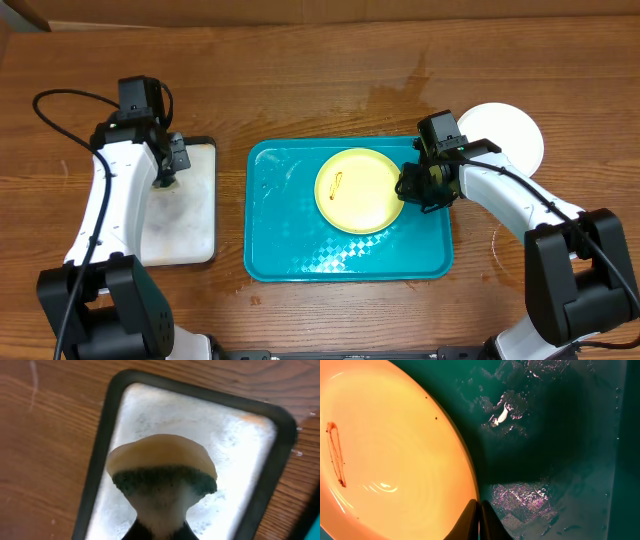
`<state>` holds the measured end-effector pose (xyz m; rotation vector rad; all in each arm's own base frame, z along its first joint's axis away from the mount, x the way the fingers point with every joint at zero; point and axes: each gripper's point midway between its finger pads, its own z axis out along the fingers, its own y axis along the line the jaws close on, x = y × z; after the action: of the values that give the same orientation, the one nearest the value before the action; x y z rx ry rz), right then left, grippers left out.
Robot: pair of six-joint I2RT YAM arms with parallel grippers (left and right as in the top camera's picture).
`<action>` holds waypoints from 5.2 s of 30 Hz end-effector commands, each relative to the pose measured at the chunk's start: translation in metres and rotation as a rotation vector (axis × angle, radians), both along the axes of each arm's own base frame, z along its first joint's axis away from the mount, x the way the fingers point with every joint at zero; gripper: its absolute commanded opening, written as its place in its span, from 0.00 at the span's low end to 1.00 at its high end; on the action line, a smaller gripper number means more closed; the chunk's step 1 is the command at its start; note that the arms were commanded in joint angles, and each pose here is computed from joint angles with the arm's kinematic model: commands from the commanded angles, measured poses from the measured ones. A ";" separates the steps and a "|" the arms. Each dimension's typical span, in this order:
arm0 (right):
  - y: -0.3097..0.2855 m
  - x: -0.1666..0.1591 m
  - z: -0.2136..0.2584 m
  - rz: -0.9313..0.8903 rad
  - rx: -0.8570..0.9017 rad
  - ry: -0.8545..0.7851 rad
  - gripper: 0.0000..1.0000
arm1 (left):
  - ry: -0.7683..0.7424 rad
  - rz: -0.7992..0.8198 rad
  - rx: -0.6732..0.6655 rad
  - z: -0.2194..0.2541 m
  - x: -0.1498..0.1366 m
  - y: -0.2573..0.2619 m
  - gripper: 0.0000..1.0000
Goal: Clean dirty plates on tray and stack at the side
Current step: 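Carry the sponge with the left gripper over the yellow plate, then scrub the yellow plate's sauce smear with the sponge in the left gripper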
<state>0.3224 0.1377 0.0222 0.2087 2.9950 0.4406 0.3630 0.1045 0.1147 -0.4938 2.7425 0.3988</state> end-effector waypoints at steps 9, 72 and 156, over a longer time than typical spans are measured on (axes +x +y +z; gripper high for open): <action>0.002 0.008 0.005 0.009 0.006 -0.022 0.04 | -0.129 -0.146 -0.430 0.002 0.026 -0.076 0.04; 0.002 -0.002 0.004 0.011 0.010 0.021 0.17 | 0.095 -1.210 -0.482 -0.096 -0.034 -0.348 0.04; 0.012 -0.024 -0.012 -0.080 0.043 0.104 0.04 | 0.171 -1.205 -0.430 -0.115 -0.041 -0.335 0.04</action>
<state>0.2996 0.1492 0.0127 0.3509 3.0618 0.5043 0.3259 -0.2336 0.0130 1.0794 2.6729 -0.5133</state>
